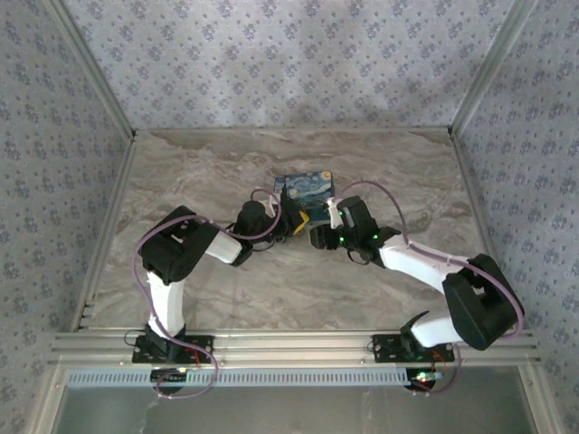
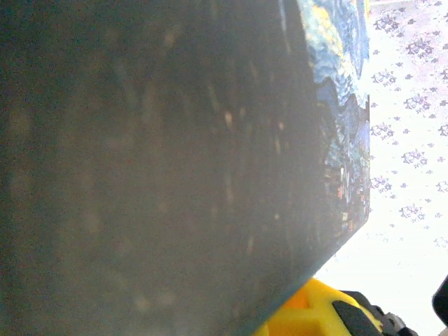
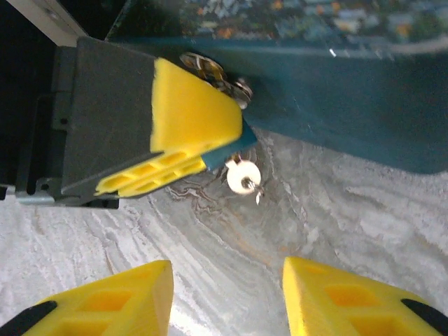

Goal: Unlock the padlock with the key

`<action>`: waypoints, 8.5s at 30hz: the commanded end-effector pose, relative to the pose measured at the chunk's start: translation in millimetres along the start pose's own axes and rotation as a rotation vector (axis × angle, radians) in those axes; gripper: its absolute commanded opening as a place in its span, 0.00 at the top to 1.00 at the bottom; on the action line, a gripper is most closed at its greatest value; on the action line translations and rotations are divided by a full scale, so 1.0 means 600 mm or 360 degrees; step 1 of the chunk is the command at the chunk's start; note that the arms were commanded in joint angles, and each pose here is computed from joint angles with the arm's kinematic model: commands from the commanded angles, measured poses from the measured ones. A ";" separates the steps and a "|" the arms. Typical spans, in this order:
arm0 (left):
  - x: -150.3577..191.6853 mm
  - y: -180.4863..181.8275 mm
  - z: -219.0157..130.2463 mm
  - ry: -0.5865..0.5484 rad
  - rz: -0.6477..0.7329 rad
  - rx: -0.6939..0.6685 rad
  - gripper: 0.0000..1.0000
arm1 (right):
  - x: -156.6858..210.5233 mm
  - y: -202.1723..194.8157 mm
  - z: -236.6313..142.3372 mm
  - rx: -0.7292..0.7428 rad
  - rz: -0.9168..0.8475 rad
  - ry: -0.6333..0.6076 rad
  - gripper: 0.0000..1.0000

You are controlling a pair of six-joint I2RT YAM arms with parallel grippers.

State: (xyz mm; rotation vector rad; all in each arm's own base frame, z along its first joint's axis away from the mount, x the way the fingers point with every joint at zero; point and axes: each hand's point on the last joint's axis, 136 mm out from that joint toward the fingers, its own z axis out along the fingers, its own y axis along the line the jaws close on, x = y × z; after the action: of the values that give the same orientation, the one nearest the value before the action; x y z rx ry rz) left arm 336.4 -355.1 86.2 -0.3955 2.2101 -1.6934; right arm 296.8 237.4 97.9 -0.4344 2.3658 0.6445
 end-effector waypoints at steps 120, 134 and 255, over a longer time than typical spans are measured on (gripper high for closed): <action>-0.032 0.005 -0.074 0.0001 0.0149 -0.0282 0.62 | 0.031 -0.050 0.138 0.0650 -0.0512 0.0201 0.62; -0.091 -0.021 -0.114 -0.0140 0.0222 -0.0300 0.61 | 0.061 -0.054 0.132 0.0683 -0.0568 0.0269 0.64; -0.097 0.016 -0.284 -0.0467 0.0665 -0.0997 0.02 | 0.073 -0.276 -0.112 0.0793 0.0719 0.0062 1.00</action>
State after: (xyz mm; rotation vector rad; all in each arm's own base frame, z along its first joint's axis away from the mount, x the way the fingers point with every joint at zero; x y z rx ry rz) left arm 319.4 -183.1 117.4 -0.2910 2.3532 -0.6966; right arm 293.5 57.6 51.6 0.2652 2.5965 0.1846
